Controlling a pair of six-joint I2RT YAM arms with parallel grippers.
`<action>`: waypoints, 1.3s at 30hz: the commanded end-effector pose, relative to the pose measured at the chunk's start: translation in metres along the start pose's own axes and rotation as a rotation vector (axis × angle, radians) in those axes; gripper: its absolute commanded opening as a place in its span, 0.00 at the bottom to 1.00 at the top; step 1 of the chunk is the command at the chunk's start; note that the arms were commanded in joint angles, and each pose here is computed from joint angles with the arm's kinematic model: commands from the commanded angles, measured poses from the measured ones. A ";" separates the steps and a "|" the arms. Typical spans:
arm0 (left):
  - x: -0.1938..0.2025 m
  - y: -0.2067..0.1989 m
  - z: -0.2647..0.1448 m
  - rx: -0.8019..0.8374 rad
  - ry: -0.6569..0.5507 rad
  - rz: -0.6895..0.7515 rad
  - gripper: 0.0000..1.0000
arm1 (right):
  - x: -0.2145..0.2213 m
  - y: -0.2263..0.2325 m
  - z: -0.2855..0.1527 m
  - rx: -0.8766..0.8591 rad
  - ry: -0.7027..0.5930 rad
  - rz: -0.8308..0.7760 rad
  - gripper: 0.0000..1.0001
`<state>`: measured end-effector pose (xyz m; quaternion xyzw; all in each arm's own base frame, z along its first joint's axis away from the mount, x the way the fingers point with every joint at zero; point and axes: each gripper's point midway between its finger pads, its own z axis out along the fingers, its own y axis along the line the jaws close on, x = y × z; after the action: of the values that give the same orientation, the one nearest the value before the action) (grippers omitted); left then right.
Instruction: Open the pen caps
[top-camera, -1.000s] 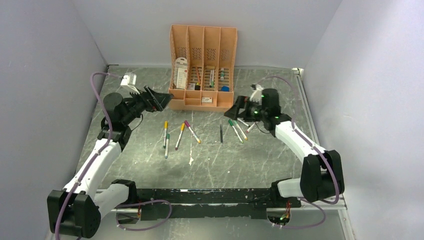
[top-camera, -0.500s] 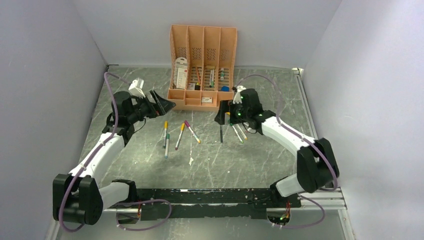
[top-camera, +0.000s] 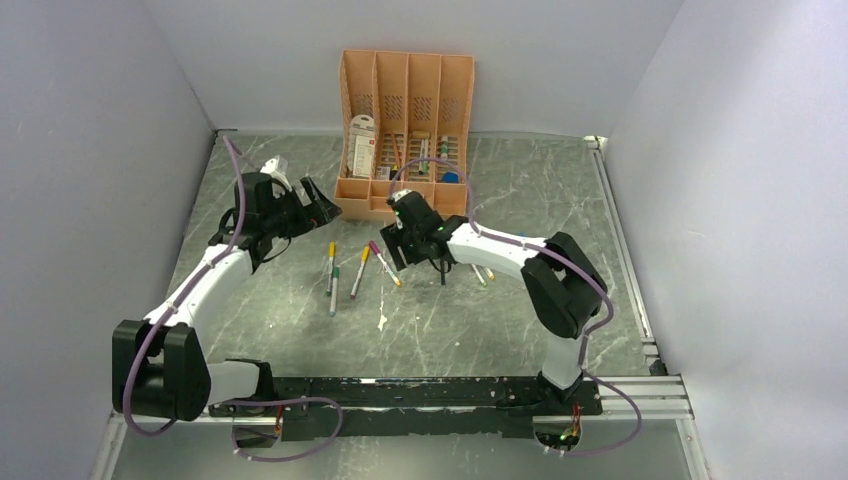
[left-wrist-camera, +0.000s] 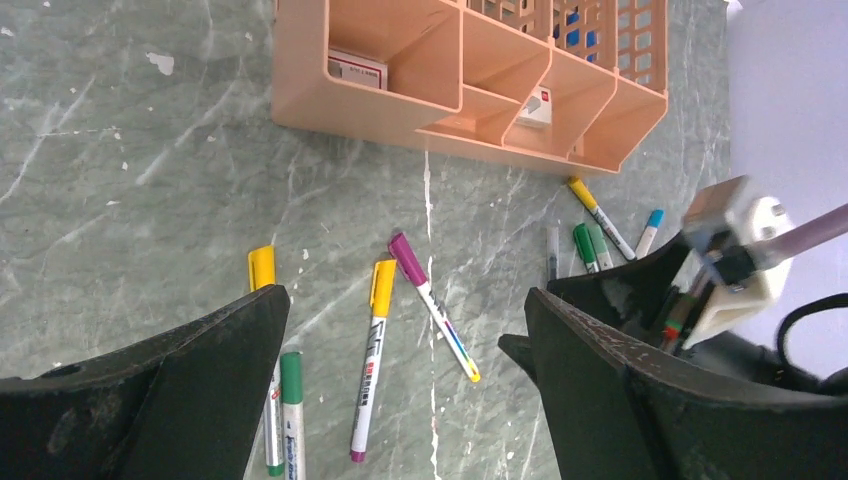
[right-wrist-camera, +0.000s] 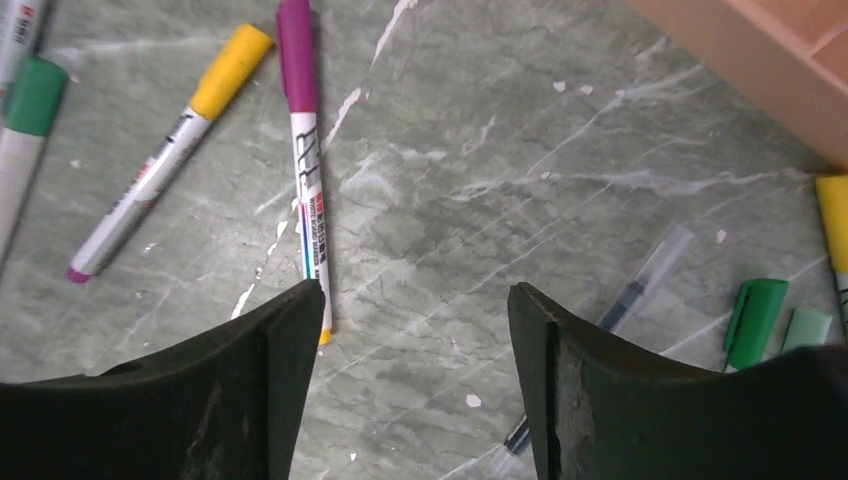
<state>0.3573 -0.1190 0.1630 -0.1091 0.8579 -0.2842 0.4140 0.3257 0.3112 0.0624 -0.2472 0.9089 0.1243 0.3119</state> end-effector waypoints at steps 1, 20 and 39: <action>-0.012 0.001 -0.006 -0.026 -0.050 -0.001 1.00 | 0.007 0.000 0.004 0.079 0.026 -0.069 0.65; -0.004 -0.001 -0.026 -0.041 -0.026 0.004 1.00 | 0.010 0.053 0.039 -0.081 0.023 -0.063 0.44; 0.015 -0.020 -0.034 0.080 0.032 -0.039 1.00 | 0.052 0.044 0.054 0.027 0.154 -0.109 0.06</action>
<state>0.3250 -0.1191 0.1663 -0.1212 0.8626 -0.2947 0.3928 0.3081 0.3700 0.0155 -0.2946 0.9040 0.1058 0.2913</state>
